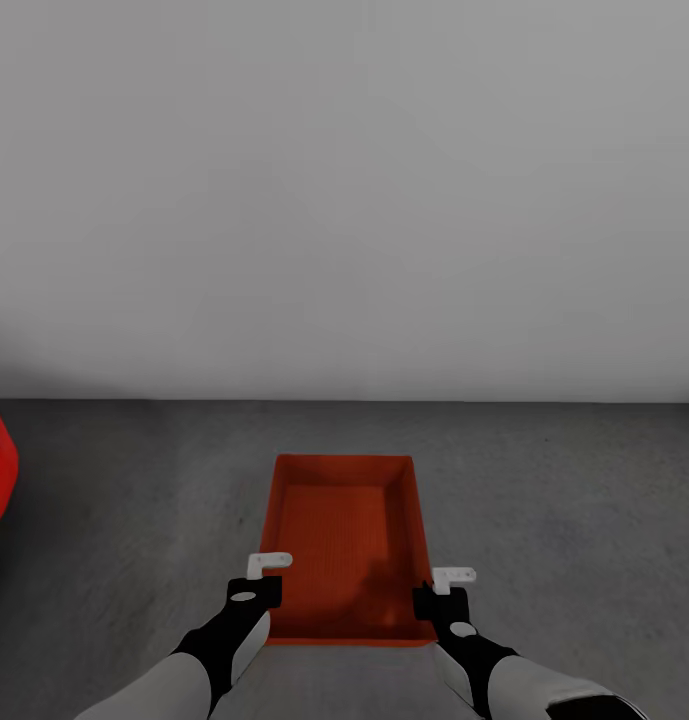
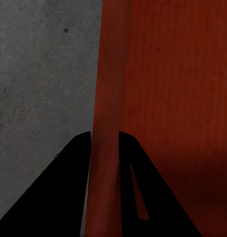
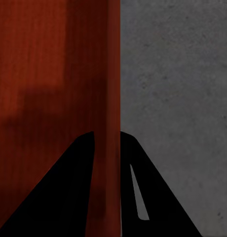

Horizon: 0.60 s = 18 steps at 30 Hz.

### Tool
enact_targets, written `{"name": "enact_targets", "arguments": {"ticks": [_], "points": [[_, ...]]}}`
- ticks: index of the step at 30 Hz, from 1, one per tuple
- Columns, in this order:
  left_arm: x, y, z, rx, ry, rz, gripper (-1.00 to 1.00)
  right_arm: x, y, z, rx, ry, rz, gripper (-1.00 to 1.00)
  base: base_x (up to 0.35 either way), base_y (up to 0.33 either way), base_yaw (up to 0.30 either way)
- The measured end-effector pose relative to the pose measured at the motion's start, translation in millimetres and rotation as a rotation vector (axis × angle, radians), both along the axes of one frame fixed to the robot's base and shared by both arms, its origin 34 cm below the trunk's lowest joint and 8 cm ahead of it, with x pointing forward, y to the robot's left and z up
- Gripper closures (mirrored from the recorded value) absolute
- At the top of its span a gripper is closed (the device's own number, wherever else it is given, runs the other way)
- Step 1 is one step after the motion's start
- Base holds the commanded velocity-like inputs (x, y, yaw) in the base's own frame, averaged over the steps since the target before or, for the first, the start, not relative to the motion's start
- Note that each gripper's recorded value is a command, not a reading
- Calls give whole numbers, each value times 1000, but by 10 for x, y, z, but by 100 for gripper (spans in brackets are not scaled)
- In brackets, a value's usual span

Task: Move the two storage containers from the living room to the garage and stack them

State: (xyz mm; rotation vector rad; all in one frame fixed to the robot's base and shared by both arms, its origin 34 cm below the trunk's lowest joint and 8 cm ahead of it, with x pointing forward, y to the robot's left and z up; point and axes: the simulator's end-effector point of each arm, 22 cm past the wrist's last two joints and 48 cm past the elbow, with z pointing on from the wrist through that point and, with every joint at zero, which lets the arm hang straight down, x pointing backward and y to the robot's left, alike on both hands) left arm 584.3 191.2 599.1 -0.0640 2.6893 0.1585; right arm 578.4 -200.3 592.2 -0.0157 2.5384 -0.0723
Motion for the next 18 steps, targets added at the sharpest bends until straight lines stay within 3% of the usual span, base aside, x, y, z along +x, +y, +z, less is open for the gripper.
{"name": "enact_targets", "arguments": {"ticks": [18], "points": [[-3, -1, -3, 0, 1, 0, 100, -2, -1, -2, 0, 1, 0, 100, 294, 0, 0]]}}
